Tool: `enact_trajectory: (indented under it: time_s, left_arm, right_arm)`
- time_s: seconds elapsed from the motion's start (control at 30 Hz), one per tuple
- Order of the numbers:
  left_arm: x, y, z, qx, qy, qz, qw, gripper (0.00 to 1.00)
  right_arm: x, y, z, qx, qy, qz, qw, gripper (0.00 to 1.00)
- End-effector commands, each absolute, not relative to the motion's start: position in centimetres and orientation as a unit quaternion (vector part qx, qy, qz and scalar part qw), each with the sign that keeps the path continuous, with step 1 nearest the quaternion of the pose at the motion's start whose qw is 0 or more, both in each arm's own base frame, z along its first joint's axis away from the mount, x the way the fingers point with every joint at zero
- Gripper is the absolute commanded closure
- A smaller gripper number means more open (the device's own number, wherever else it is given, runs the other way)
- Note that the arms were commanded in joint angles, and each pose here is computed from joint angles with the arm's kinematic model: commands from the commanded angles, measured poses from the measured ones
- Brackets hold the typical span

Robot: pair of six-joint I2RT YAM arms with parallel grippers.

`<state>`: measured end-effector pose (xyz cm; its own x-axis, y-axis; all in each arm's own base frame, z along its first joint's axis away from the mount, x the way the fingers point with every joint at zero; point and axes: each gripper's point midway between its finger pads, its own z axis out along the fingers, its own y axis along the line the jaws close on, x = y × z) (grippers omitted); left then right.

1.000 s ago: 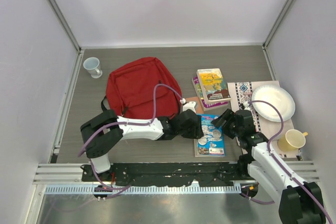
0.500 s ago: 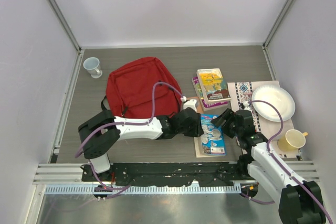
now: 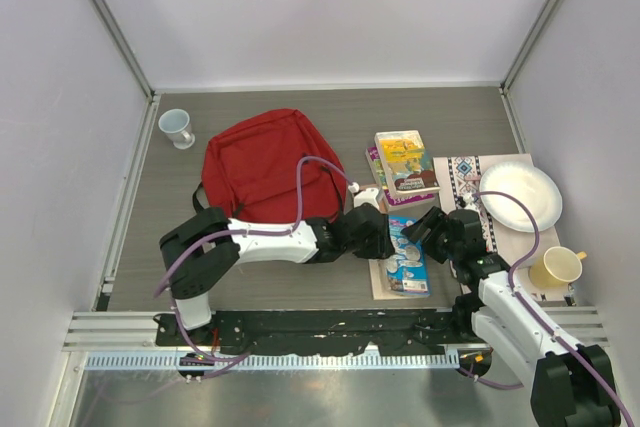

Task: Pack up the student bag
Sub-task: Pick up the book from the center of the board.

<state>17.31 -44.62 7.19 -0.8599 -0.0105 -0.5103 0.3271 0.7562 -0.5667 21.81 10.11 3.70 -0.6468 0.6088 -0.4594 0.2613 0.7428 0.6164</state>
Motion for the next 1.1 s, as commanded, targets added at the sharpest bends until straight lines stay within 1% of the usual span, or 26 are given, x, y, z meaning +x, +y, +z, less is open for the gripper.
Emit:
enact_trajectory:
  time_s: [0.0,0.03,0.1,0.13,0.2,0.23,0.37,0.4,0.47,0.5,0.6,0.63,0.7,0.73,0.93,1.0,1.07]
  left_arm:
    - [17.7,-47.4,9.6,0.074,0.88,-0.392,0.258,0.63]
    - [17.7,-47.4,9.7,0.073,0.88,-0.392,0.259,0.66]
    - [17.9,-47.2,9.9,0.074,0.879,-0.39,0.263,0.76]
    - [17.9,-47.0,9.9,0.074,0.88,-0.386,0.266,0.85]
    - [18.1,-46.7,10.5,0.083,0.879,-0.38,0.275,0.98]
    - [18.2,-46.7,10.8,0.088,0.878,-0.379,0.28,1.0]
    - [18.4,-46.4,13.4,0.121,0.86,-0.387,0.309,1.0]
    - [18.4,-46.1,14.7,0.125,0.854,-0.392,0.319,1.0]
    - [18.8,-45.6,16.1,0.139,0.844,-0.387,0.344,1.0]
    - [18.8,-45.1,17.6,0.141,0.837,-0.391,0.355,1.0]
    - [19.3,-43.8,19.3,0.148,0.827,-0.38,0.386,1.0]
    - [19.4,-43.4,20.6,0.147,0.819,-0.387,0.397,1.0]
    - [19.4,-42.6,21.0,0.153,0.815,-0.384,0.406,1.0]
    - [19.3,-42.2,22.2,0.151,0.807,-0.394,0.414,1.0]
    - [18.8,-40.9,24.1,0.158,0.786,-0.415,0.43,1.0]
    - [18.7,-40.5,24.5,0.155,0.781,-0.422,0.433,1.0]
    - [18.6,-40.4,24.3,0.159,0.778,-0.43,0.43,1.0]
  right_arm:
    - [20.7,12.7,4.4,0.228,0.868,0.32,0.304,0.32]
    - [20.7,12.7,4.4,0.228,0.868,0.321,0.304,0.32]
    - [20.8,12.6,4.4,0.228,0.867,0.319,0.306,0.32]
    - [20.8,12.6,4.5,0.227,0.867,0.319,0.307,0.32]
    - [20.9,12.2,4.5,0.229,0.869,0.308,0.311,0.31]
    - [21.1,12.0,4.6,0.227,0.87,0.302,0.317,0.29]
    - [22.0,11.3,6.1,0.215,0.869,0.282,0.344,0.18]
    - [22.1,11.2,6.2,0.212,0.87,0.277,0.347,0.14]
    - [22.7,11.2,7.3,0.199,0.868,0.276,0.361,0.11]
    - [22.7,11.2,7.6,0.195,0.87,0.275,0.361,0.1]
    - [23.1,11.8,9.9,0.171,0.857,0.299,0.383,0.09]
    - [23.1,12.2,10.6,0.163,0.852,0.313,0.387,0.07]
    - [23.2,13.2,12.9,0.135,0.831,0.35,0.412,0.06]
    - [23.2,13.5,13.3,0.129,0.827,0.359,0.414,0.06]
    - [22.6,15.3,15.8,0.086,0.809,0.409,0.414,0.06]
    - [22.2,16.3,17.1,0.059,0.794,0.442,0.414,0.05]
    - [22.1,16.7,17.6,0.056,0.789,0.455,0.41,0.05]
